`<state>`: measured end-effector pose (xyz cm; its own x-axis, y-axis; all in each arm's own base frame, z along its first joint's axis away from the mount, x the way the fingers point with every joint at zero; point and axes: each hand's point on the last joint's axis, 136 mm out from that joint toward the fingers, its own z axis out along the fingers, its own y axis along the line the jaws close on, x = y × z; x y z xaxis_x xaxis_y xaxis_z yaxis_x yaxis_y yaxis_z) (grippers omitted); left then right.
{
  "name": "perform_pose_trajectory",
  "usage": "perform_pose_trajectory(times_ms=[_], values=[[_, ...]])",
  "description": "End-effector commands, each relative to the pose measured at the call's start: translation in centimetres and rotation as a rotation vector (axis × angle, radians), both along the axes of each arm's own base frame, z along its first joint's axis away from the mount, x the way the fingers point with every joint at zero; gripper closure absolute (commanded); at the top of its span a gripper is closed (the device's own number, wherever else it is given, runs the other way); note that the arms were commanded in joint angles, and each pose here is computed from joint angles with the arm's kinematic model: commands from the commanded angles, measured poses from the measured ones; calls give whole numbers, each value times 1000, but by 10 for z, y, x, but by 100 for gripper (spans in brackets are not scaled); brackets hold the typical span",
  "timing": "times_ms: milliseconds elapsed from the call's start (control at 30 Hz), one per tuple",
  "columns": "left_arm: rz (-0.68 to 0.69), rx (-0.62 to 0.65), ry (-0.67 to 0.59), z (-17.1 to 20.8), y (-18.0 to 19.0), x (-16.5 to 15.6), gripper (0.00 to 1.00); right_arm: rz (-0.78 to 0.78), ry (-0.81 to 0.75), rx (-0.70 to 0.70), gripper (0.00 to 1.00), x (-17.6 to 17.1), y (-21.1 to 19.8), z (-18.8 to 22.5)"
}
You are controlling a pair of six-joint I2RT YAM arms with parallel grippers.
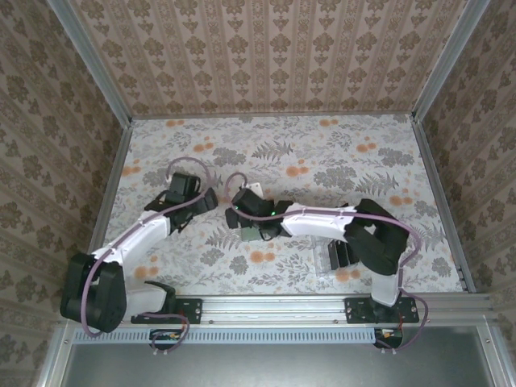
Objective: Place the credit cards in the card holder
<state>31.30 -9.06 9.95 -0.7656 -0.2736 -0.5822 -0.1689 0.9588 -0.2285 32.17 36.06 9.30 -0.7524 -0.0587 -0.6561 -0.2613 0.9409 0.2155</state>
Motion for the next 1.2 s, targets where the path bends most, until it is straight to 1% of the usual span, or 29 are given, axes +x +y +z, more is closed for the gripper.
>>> perform_pose_trajectory(times_ms=[0,133,233,333,400,500,533,633,733,800,900,1033,1167], values=[[-36,-4,-41,27,5,8,0,29,-36,99,0,8,-11,67],[-38,12,-103,53,15,17,0,-62,-85,99,0,22,-69,106],[-4,53,-178,76,28,25,0,-184,-107,93,0,35,-133,125],[26,143,-283,102,43,34,0,-320,-125,113,0,44,-200,139],[48,204,-382,120,54,39,0,-420,-128,118,0,47,-244,141],[90,286,-503,137,69,42,0,-558,-168,119,0,50,-301,144],[100,310,-529,141,73,43,0,-589,-187,110,0,50,-314,145],[97,408,-546,136,89,43,0,-704,-235,68,0,47,-356,143],[135,503,-546,129,115,39,0,-754,-273,25,0,42,-381,135],[154,505,-538,119,129,37,0,-768,-279,-22,0,39,-394,126],[150,488,-520,98,135,38,0,-802,-282,-94,0,34,-413,113],[79,467,-521,66,123,49,0,-811,-288,-132,0,34,-427,98],[29,478,-518,35,115,57,0,-773,-313,-178,0,36,-431,88]])
